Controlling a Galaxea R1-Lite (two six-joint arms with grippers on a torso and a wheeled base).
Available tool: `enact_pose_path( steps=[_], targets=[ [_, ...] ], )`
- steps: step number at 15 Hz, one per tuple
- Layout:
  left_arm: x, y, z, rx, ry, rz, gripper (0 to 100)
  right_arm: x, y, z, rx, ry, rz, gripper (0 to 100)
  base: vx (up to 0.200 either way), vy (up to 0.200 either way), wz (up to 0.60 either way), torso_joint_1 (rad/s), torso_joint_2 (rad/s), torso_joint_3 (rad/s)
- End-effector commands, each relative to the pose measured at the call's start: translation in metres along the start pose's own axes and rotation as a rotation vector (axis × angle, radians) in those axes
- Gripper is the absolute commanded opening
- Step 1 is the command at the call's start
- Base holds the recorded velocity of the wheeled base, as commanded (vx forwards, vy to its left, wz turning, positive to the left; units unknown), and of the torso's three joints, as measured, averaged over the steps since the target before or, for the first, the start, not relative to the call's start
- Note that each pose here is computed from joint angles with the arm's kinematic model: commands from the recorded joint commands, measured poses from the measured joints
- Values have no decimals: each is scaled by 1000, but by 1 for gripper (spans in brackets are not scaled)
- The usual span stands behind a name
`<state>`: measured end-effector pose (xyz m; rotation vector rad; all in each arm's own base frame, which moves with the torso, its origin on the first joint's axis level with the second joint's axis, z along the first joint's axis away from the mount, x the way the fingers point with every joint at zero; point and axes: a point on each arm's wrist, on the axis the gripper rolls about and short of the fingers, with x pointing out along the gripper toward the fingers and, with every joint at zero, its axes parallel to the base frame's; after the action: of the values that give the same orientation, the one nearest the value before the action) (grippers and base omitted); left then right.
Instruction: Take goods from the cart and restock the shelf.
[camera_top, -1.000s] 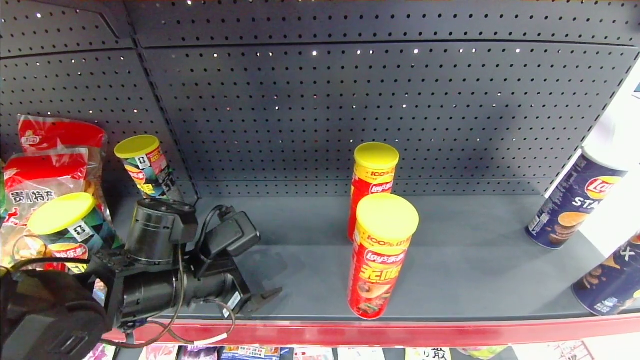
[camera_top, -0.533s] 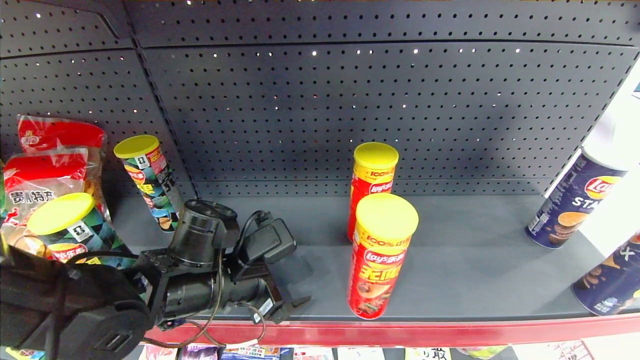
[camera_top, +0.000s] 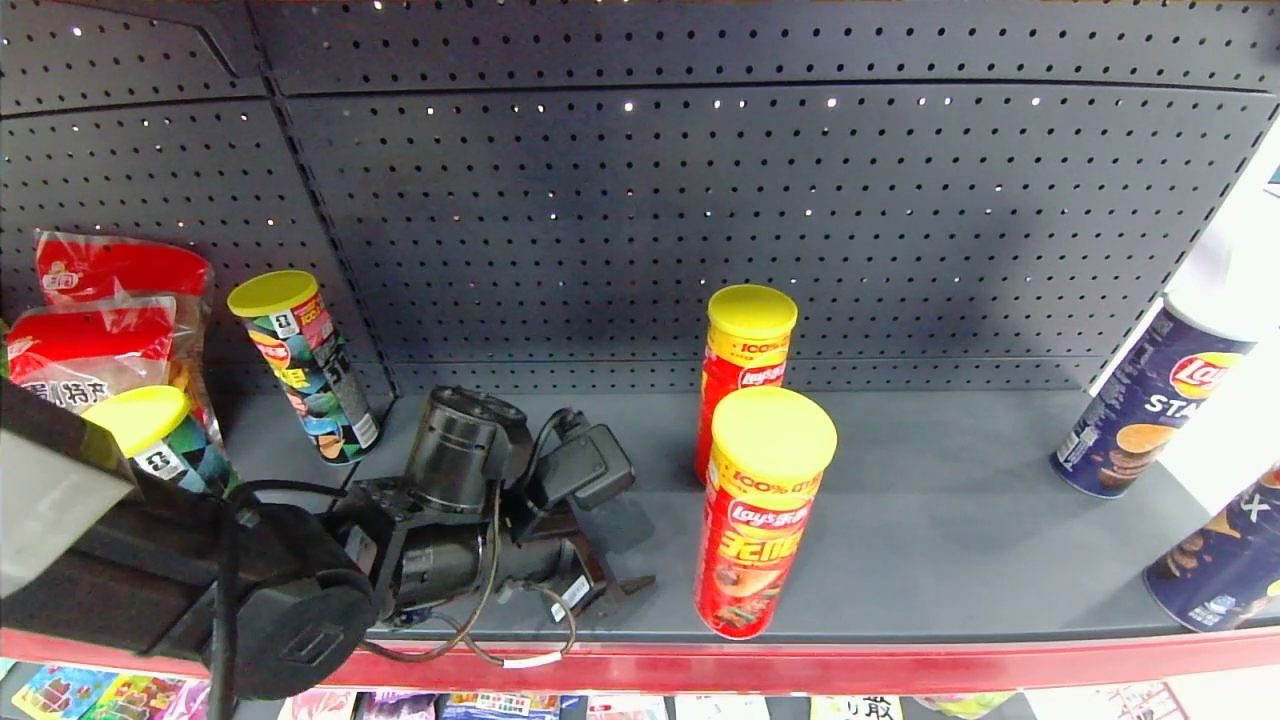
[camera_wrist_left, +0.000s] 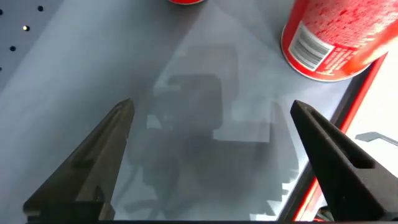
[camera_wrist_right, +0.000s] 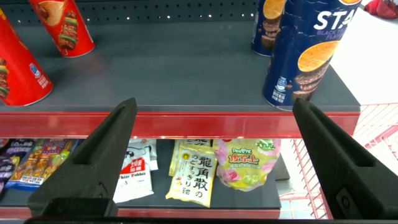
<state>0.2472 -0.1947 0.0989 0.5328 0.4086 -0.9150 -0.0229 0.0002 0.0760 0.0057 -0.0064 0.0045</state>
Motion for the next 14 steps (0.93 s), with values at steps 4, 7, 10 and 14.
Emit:
enact_pose_path(
  steps=[4,7,10,14],
  targets=[
    [9,-2,3,8,-3,-15,100,0,0,0,0,0,0,100,0,0,0,0,0,0],
    [13,-3,5,12,-6,-19,100,0,0,0,0,0,0,100,0,0,0,0,0,0],
    [16,-7,10,6,-20,-29,100,0,0,0,0,0,0,100,0,0,0,0,0,0],
    [18,-8,12,10,-24,-32,100,0,0,0,0,0,0,100,0,0,0,0,0,0]
  ],
)
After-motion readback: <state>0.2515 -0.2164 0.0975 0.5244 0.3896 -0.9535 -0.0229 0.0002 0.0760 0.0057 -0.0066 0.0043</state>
